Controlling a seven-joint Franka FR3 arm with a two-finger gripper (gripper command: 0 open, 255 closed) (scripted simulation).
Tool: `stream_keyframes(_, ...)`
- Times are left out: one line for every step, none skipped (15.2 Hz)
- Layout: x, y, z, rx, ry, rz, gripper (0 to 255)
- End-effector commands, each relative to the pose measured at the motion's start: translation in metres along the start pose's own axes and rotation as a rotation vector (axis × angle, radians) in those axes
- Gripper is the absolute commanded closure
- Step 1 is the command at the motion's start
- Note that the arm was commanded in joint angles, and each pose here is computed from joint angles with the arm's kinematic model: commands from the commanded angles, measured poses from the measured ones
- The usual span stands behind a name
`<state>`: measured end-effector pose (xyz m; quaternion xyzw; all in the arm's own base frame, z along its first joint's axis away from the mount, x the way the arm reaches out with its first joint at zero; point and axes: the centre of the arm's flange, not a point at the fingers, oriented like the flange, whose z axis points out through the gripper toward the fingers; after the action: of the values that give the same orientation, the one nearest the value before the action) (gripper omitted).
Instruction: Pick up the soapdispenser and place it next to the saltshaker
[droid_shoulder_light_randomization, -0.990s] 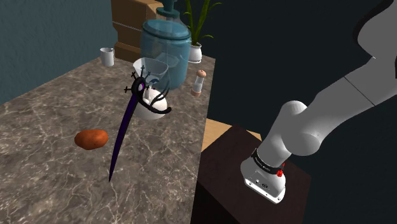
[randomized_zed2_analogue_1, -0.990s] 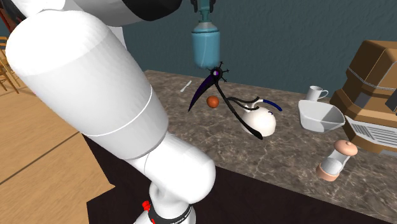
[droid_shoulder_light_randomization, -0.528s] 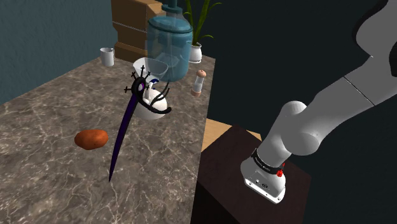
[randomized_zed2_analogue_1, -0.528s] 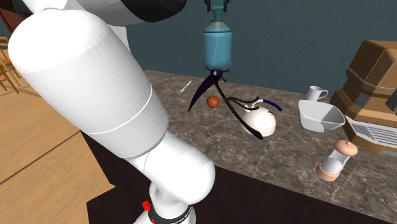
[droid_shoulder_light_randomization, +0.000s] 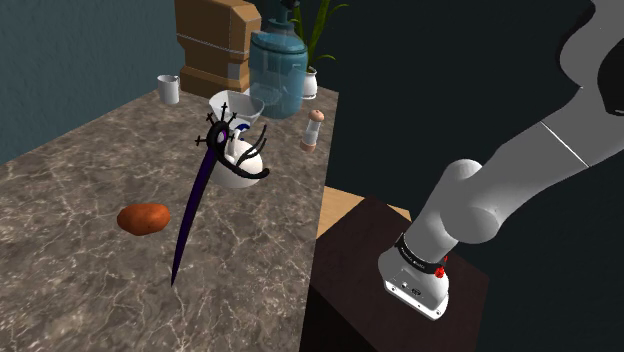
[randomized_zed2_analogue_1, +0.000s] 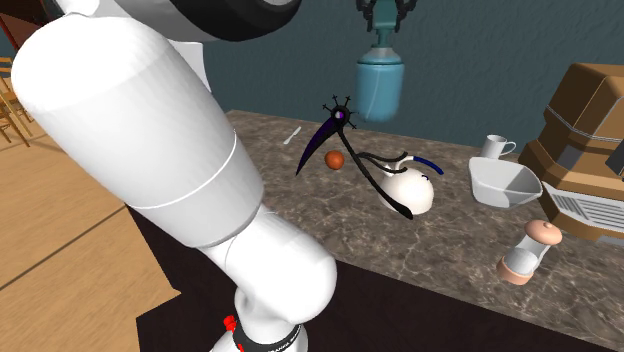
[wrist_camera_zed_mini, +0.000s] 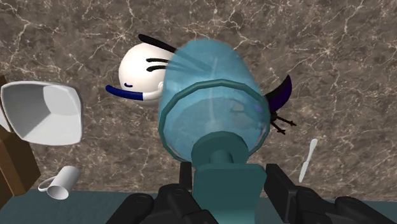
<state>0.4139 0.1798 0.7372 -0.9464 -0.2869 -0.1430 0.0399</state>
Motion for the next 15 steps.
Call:
stream_keyframes(0.000, 0.025, 0.005, 0.000, 0.002, -0.002, 255)
stream_keyframes(0.000, 0.037, 0.007, 0.000, 0.002, -0.002, 255)
stream_keyframes(-0.001, 0.050, 0.010, 0.000, 0.002, -0.002, 255)
stream_keyframes(-0.001, 0.063, 0.013, 0.000, 0.002, -0.002, 255)
stream_keyframes(-0.001, 0.076, 0.016, 0.000, 0.002, -0.002, 255)
stream_keyframes(-0.002, 0.089, 0.019, 0.000, 0.002, -0.002, 255)
stream_keyframes(-0.002, 0.102, 0.022, 0.000, 0.002, -0.002, 255)
stream_keyframes(-0.002, 0.115, 0.025, 0.000, 0.002, -0.002, 255)
stream_keyframes(-0.003, 0.128, 0.028, 0.000, 0.002, -0.002, 255)
stream_keyframes(-0.003, 0.140, 0.031, 0.000, 0.002, -0.002, 255)
stream_keyframes(-0.003, 0.153, 0.034, 0.000, 0.002, -0.002, 255)
stream_keyframes(-0.004, 0.166, 0.037, 0.000, 0.002, -0.002, 255)
stream_keyframes(-0.004, 0.179, 0.040, 0.000, 0.002, -0.002, 255)
stream_keyframes(-0.004, 0.192, 0.042, 0.000, 0.002, -0.002, 255)
stream_keyframes(-0.005, 0.205, 0.045, 0.000, 0.002, -0.002, 255)
